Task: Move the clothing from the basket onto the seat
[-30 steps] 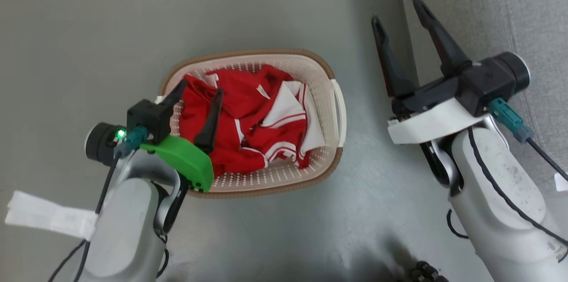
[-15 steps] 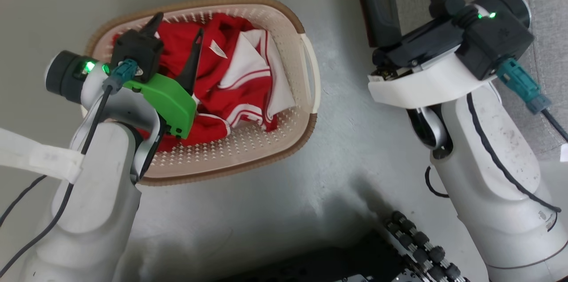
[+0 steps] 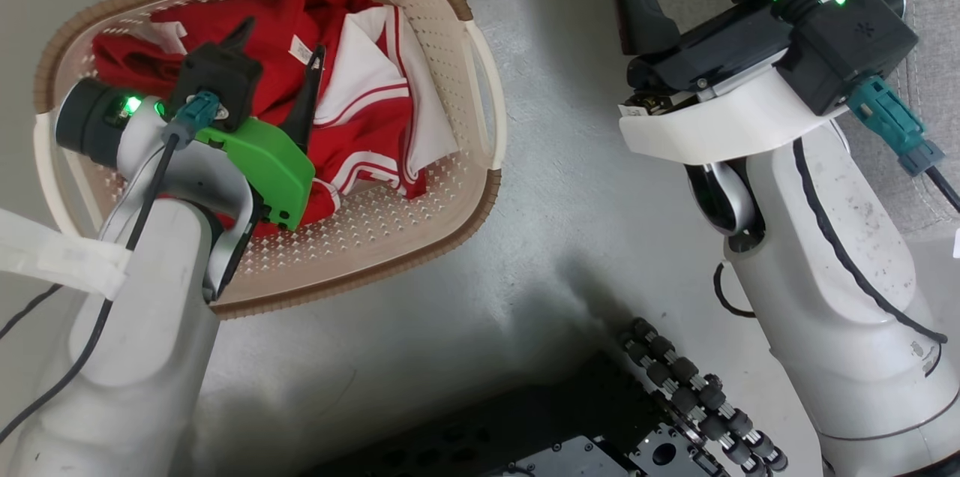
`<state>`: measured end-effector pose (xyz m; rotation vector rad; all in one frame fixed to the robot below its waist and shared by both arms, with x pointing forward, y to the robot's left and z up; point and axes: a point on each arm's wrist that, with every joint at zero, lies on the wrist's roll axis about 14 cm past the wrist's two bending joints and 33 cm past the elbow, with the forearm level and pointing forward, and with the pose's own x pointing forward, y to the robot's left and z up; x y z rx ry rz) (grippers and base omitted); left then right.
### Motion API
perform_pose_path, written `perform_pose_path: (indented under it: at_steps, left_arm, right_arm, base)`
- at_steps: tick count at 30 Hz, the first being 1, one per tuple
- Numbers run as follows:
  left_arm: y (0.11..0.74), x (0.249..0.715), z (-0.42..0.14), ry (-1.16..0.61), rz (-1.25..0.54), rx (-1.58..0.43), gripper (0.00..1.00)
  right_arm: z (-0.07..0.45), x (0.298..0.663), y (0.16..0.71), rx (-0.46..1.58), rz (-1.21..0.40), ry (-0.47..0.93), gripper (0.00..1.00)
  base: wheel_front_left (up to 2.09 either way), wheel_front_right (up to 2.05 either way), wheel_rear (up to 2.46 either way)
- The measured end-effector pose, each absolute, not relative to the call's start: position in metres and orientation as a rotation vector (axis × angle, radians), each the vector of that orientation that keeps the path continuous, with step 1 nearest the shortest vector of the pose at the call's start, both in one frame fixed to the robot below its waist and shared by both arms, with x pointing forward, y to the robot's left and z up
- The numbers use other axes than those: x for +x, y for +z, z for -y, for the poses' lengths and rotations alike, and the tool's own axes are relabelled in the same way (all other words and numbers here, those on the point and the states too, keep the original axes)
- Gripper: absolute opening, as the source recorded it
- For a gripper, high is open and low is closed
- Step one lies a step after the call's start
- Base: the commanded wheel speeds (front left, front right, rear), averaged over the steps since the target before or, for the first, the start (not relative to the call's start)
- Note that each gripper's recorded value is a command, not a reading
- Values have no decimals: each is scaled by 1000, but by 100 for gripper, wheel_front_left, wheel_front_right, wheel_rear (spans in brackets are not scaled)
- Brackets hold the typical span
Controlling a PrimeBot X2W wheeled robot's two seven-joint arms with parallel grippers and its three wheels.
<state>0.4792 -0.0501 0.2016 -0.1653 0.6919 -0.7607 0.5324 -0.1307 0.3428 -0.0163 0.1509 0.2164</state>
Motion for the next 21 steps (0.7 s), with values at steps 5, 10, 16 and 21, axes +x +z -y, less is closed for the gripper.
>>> perform_pose_path:
  at_steps: [5,10,16,21]
  left_arm:
    - [193,481,53,-775,-700,-157,100]
    - [178,474,53,-793,-751,-131,100]
    - [160,463,55,-830,-813,-95,100]
    - [153,457,54,-842,-848,-81,100]
  right_arm:
    - [133,534,339,-14,-159,213,100]
    - [136,531,334,-8,-176,206,100]
    - [142,529,328,16,-196,176,100]
    - [142,528,327,36,-202,164,100]
  base:
    - [0,0,0]
    - [0,0,0]
    - [0,0,0]
    - [0,0,0]
